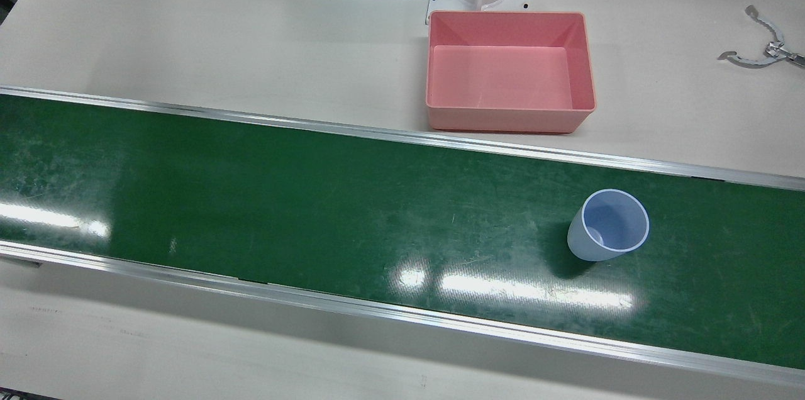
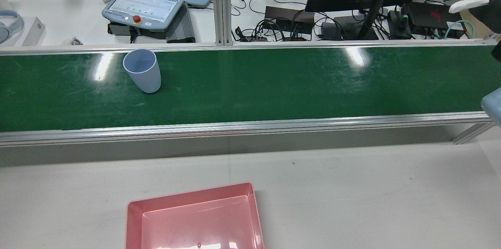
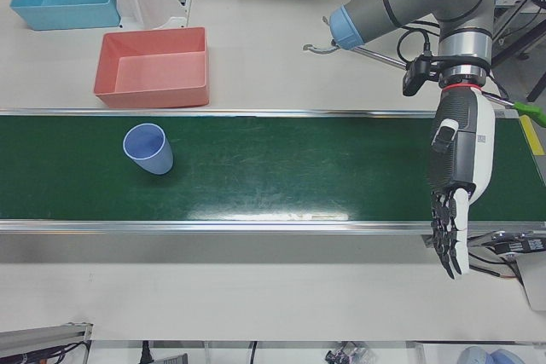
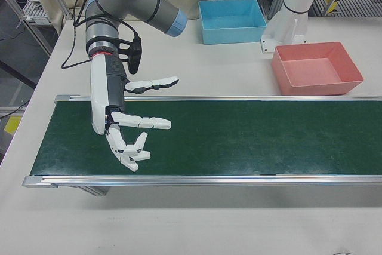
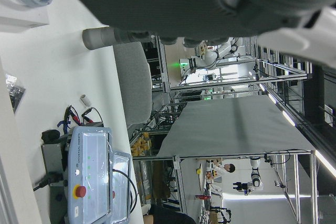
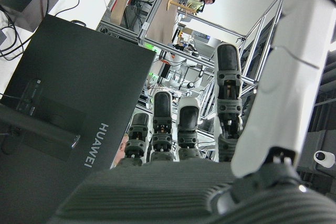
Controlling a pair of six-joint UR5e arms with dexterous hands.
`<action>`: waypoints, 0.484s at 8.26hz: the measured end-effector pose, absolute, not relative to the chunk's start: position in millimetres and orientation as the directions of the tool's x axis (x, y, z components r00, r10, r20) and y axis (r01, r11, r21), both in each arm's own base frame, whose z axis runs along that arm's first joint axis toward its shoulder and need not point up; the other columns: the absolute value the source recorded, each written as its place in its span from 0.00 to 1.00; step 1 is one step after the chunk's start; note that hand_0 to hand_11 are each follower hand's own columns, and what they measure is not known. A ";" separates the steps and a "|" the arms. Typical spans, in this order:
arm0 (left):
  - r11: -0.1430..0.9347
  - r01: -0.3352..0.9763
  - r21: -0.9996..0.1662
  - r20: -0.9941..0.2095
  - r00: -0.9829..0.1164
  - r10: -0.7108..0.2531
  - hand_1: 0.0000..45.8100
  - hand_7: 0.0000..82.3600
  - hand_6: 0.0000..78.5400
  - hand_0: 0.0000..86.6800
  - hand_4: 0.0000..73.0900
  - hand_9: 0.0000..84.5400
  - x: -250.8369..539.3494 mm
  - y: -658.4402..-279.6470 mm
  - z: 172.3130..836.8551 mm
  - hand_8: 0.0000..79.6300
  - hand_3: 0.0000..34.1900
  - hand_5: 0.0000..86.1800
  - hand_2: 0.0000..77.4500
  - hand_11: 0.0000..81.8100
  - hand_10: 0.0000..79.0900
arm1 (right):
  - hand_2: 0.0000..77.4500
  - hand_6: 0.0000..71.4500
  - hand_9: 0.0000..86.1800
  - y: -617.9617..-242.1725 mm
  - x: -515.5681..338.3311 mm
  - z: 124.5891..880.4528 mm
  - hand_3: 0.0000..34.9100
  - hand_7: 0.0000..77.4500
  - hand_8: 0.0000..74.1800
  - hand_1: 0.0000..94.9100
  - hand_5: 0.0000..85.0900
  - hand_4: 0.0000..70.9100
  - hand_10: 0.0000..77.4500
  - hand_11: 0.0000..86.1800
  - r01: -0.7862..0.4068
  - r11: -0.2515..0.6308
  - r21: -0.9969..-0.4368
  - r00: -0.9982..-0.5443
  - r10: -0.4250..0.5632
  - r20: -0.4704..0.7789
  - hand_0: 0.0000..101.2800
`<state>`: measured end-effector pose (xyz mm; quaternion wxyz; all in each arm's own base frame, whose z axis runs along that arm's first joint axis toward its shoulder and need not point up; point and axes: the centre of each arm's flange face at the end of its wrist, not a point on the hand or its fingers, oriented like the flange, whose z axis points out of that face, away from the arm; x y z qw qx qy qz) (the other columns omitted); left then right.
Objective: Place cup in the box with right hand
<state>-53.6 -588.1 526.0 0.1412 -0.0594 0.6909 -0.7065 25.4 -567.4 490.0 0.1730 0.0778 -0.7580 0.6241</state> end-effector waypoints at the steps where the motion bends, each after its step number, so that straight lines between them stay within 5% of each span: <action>1: -0.005 0.117 -0.993 -0.111 -0.953 -0.282 0.01 0.00 0.00 0.00 0.00 0.00 -53.4 -588.1 525.9 0.00 0.00 0.00 0.01 0.00 0.00 | 0.01 0.29 0.45 -567.3 25.8 489.3 0.00 0.90 0.24 0.11 0.07 0.72 0.16 0.22 -0.334 0.210 -0.919 -0.928 0.097 0.359 0.56; 4: -0.005 0.117 -0.993 -0.111 -0.953 -0.282 0.01 0.00 0.00 0.00 0.00 0.01 -53.5 -588.1 526.0 0.00 0.00 0.00 0.01 0.00 0.00 | 0.01 0.29 0.45 -567.2 25.2 488.7 0.00 0.90 0.24 0.11 0.07 0.72 0.16 0.22 -0.333 0.212 -0.919 -0.928 0.098 0.359 0.56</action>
